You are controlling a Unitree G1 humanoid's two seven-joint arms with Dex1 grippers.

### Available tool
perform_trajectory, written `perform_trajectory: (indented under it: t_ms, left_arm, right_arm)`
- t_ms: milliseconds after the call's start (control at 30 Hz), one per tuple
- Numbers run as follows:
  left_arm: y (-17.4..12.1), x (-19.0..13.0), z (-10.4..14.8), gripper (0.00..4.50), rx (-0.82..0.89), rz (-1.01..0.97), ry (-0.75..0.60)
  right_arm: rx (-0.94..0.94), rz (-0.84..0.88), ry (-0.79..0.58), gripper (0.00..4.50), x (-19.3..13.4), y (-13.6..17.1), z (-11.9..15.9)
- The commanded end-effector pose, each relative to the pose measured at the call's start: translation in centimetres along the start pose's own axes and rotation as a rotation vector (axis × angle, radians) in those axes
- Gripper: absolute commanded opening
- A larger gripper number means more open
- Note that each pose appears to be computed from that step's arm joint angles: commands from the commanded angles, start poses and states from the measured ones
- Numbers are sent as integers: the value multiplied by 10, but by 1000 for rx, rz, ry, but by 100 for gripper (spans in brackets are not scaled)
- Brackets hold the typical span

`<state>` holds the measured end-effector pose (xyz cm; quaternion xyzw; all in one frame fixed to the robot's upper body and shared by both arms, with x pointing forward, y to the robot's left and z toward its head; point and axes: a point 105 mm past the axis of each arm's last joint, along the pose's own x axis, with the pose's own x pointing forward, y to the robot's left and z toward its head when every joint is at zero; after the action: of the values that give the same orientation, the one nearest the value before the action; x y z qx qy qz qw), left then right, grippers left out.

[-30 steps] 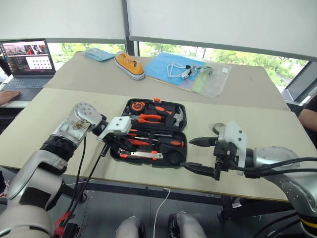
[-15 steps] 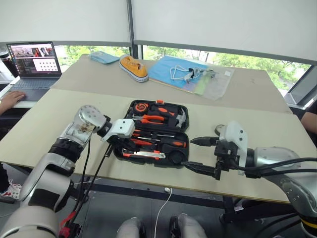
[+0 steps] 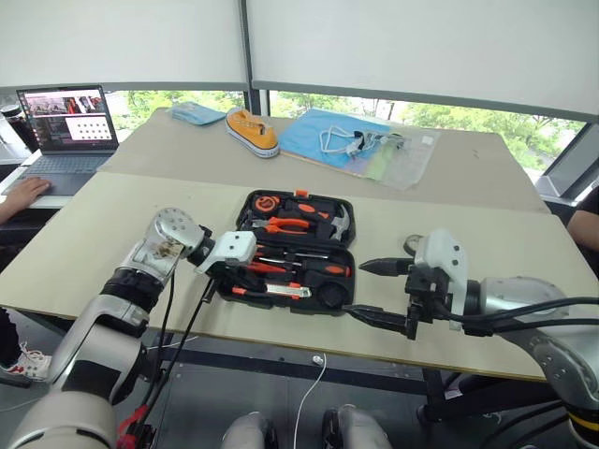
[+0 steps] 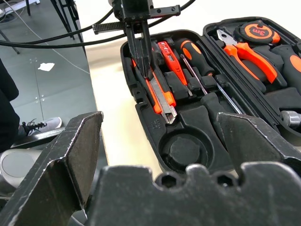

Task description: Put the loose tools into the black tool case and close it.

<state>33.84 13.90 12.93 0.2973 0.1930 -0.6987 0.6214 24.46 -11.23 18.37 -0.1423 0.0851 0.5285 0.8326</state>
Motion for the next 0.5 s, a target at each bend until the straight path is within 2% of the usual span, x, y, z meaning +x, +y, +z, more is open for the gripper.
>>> perform_trajectory:
  t_ms: [33, 100, 233, 500]
  left_arm:
    - [4, -25, 32, 4, -27, 31, -108]
    - [5, -29, 34, 4, -22, 38, -97]
    - [4, -26, 21, 4, 3, 31, -24]
    - [0, -3, 2, 4, 31, -12, 39]
  right_arm:
    - [-34, -8, -20, 450, -4, -1, 8]
    - [-35, -8, -19, 450, -5, -2, 8]
    - [-35, -7, -19, 450, -5, -2, 7]
    - [-29, -19, -13, 450, -6, -2, 6]
